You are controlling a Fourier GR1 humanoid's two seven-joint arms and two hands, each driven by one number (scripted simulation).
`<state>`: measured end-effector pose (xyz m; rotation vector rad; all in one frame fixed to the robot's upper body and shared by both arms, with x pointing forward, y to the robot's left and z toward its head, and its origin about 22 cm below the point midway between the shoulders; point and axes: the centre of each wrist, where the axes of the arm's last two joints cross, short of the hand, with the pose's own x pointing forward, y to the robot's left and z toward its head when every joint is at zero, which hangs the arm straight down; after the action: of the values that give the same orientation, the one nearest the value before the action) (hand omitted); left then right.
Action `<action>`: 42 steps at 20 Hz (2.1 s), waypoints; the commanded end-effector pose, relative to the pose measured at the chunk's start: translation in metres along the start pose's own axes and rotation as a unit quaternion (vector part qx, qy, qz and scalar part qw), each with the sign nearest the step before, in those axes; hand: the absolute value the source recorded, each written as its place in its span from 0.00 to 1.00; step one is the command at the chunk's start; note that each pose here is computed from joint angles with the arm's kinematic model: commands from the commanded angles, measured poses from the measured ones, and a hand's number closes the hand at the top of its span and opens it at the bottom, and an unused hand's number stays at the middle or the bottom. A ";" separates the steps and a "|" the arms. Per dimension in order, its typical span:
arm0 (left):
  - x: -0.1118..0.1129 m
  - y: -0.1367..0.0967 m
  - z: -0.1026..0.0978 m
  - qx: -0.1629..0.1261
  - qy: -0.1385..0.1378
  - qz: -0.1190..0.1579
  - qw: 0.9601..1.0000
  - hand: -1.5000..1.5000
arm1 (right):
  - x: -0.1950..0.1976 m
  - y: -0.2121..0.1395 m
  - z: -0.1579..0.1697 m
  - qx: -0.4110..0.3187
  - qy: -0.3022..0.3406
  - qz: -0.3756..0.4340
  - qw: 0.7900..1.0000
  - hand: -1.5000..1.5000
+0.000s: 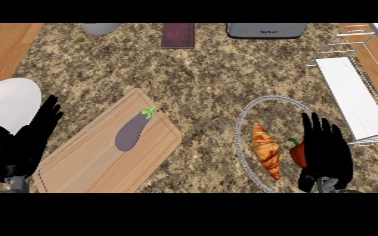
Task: Pick the bell pepper from the placemat and place it in the tiered shelf
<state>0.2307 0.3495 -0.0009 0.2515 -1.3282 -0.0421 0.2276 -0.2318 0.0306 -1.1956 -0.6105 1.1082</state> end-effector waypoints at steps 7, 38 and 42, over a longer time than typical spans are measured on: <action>0.001 0.004 -0.017 -0.004 -0.004 0.001 1.000 0.50 | -0.030 0.008 -0.037 -0.007 -0.013 -0.003 1.000 0.00; 0.000 0.002 0.002 -0.004 -0.013 -0.004 1.000 0.50 | 0.000 -0.021 -0.069 -0.086 0.117 -0.126 0.981 1.00; 0.007 -0.008 -0.006 -0.016 -0.015 -0.008 1.000 0.50 | 0.023 -0.062 -0.088 -0.082 0.286 -0.237 0.925 1.00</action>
<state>0.2365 0.3464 0.0036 0.2471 -1.3497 -0.0596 0.3017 -0.2542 0.0330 -1.3593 -0.6228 0.5825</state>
